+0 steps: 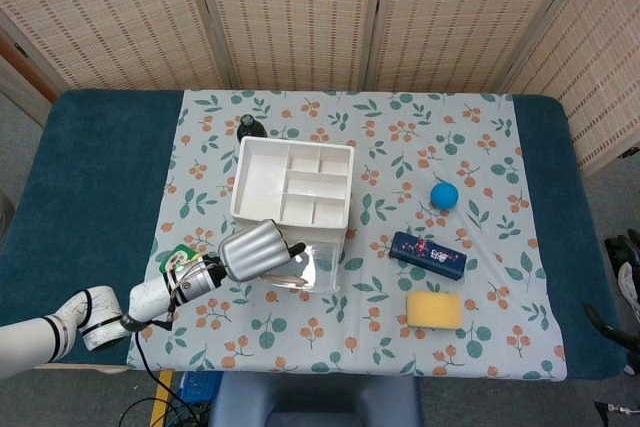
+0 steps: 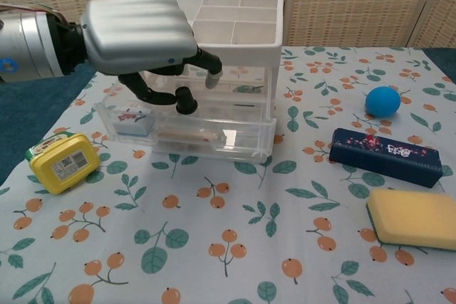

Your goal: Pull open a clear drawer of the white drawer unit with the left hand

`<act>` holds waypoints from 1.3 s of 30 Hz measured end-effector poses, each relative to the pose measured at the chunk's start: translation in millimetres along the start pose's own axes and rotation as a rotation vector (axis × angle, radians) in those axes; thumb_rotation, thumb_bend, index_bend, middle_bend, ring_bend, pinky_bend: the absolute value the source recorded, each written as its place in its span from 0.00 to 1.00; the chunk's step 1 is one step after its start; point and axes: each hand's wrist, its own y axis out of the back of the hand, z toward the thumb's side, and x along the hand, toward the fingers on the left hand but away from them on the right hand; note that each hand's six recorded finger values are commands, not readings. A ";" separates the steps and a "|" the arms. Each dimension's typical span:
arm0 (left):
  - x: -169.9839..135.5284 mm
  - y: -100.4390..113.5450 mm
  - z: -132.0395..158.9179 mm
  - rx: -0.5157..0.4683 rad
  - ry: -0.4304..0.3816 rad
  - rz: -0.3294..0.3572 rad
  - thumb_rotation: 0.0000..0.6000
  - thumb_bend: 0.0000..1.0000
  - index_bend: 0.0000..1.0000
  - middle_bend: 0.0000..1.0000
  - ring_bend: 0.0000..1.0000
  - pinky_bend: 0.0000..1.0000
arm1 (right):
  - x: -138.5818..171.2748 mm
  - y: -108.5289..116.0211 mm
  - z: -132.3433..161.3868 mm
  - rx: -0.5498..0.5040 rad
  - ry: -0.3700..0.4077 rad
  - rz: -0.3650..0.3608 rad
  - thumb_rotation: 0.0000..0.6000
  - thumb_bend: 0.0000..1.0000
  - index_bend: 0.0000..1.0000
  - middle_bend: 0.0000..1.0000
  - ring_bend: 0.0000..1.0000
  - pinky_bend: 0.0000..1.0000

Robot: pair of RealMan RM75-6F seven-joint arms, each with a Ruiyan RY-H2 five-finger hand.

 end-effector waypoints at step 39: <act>1.5 -11.2 -1.8 0.021 0.000 -0.032 1.00 0.26 0.41 0.99 1.00 1.00 | 0.9 -1.9 -4.3 -0.005 -0.013 0.004 1.00 0.21 0.00 0.04 0.00 0.01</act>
